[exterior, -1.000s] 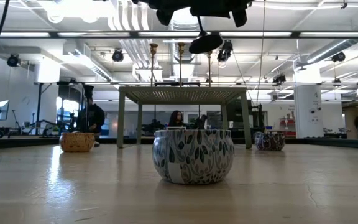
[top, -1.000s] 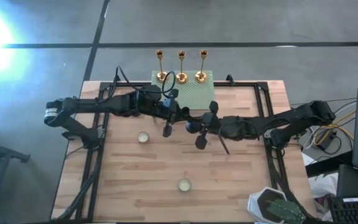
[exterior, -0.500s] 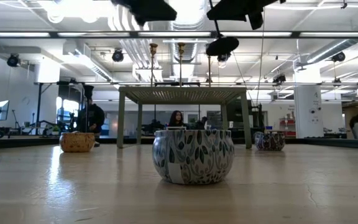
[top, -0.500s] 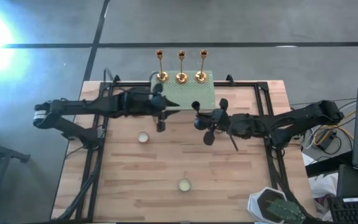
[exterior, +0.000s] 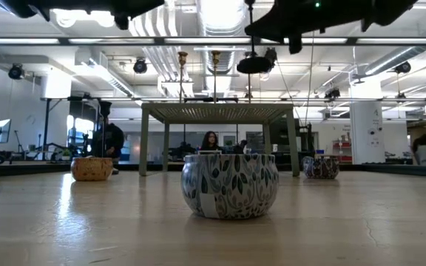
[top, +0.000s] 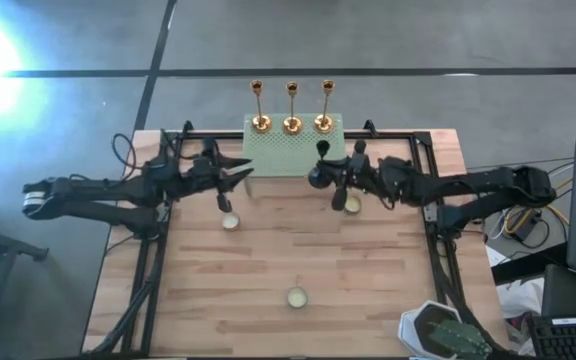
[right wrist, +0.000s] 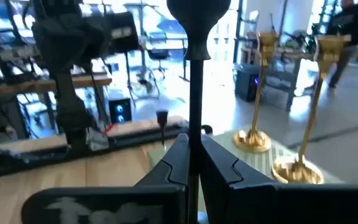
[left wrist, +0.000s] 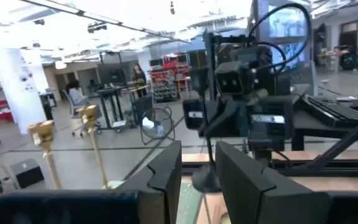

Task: Pick & Place candle stick holders
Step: Put the bottom black candle holder on the shelf

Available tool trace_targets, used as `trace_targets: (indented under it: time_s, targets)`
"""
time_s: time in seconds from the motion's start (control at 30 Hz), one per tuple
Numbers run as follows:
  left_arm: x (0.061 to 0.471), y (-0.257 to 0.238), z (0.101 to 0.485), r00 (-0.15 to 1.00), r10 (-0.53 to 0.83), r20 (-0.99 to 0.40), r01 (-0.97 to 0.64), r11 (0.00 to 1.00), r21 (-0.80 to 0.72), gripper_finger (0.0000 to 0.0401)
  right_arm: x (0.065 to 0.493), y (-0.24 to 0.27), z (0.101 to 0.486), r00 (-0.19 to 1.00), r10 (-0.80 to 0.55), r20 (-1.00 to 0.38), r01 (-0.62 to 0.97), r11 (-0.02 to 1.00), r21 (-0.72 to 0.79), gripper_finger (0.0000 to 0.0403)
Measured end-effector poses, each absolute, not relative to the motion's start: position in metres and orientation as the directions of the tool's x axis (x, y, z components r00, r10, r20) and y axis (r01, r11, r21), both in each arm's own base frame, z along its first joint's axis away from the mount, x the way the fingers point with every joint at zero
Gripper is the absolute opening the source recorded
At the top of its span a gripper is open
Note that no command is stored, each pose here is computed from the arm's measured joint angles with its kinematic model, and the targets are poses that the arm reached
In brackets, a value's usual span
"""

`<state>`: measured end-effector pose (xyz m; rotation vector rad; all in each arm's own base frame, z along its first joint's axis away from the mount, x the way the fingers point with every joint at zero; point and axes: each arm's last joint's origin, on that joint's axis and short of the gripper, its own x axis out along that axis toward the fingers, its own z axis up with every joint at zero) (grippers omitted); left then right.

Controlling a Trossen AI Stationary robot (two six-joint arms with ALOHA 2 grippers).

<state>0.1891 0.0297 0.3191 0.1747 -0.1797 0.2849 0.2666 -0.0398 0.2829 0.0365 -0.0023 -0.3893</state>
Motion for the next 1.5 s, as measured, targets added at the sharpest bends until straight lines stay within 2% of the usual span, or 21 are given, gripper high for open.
trace_targets:
  time_s: [0.17, 0.47, 0.73, 1.13, 1.5]
  targets:
    - [0.182, 0.029, 0.320, 0.938, 0.263, 0.224, -0.298, 0.944, 0.140, 0.0103, 0.270, -0.069, 0.288, 0.926, -0.374, 0.050, 0.373, 0.927, 0.026, 0.0011]
    - [0.183, 0.029, 0.321, 0.936, 0.278, 0.218, -0.311, 0.941, 0.135, 0.0103, 0.278, -0.110, 0.269, 0.935, -0.342, 0.092, 0.338, 0.939, 0.054, 0.0011]
    - [0.183, 0.030, 0.321, 0.935, 0.281, 0.217, -0.314, 0.940, 0.134, 0.0103, 0.285, -0.138, 0.243, 0.927, -0.370, 0.054, 0.366, 0.928, 0.072, 0.0011]
    - [0.183, 0.030, 0.321, 0.934, 0.287, 0.210, -0.318, 0.939, 0.129, 0.0103, 0.303, -0.170, 0.233, 0.926, -0.377, 0.007, 0.376, 0.925, 0.052, 0.0011]
    - [0.183, 0.030, 0.320, 0.938, 0.288, 0.195, -0.316, 0.940, 0.129, 0.0103, 0.296, -0.178, 0.232, 0.916, -0.402, 0.008, 0.401, 0.915, 0.048, 0.0011]
